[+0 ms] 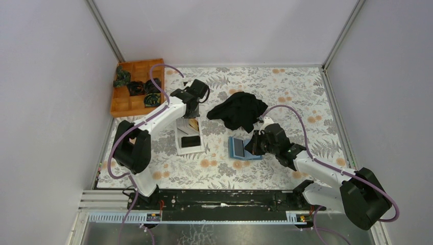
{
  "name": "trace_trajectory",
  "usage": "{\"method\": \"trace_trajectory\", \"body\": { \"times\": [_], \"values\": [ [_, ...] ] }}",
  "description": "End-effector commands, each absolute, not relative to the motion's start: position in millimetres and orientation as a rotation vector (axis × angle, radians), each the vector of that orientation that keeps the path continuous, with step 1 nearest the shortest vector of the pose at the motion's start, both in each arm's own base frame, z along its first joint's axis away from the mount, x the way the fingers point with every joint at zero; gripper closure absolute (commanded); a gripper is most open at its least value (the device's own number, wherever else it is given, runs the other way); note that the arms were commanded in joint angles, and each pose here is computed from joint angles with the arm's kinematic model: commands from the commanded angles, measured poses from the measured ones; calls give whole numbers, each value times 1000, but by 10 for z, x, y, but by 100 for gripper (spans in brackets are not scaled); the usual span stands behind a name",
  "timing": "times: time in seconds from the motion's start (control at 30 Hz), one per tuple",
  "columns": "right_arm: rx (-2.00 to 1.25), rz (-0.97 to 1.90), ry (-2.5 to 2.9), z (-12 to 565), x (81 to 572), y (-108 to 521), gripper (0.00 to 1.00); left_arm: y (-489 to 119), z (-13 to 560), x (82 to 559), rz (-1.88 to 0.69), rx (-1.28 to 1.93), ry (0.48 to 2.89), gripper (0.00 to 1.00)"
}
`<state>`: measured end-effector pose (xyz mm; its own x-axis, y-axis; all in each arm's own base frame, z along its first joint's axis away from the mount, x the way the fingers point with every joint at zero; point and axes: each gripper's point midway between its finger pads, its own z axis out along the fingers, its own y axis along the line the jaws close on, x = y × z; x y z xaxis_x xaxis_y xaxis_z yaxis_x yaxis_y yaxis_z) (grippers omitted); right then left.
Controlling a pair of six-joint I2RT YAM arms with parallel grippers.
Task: Put the credit cards into the card holder
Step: Pick up the credit card from the storage box.
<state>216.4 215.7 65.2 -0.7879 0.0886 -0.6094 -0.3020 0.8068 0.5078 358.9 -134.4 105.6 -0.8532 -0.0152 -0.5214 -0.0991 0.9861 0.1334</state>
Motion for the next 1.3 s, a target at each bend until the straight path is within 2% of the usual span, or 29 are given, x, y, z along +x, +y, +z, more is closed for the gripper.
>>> {"method": "trace_trajectory", "body": {
  "times": [0.0,0.27,0.5,0.8,1.07,1.17,1.27],
  "values": [
    [-180,813,2298,807,2245,2212,93,-1281,1200,3563,200,-74,2571,100],
    [-179,793,2287,862,2246,2173,93,-1412,1383,3536,54,-86,2523,100],
    [-170,788,2266,990,2244,2143,93,-1559,1770,3490,-144,-101,2419,100],
    [-152,893,2123,1457,2228,2192,90,-1695,2367,3213,-416,-63,2257,100],
    [-197,1071,1940,1975,2177,2362,64,-2239,2600,2832,-890,119,2163,100],
    [-278,1075,1892,2108,2125,2374,55,-2359,2544,2663,-985,262,2165,100],
    [-385,1080,1864,2217,2035,2395,53,-2500,2496,2423,-1128,437,2167,100]
  ]
}}
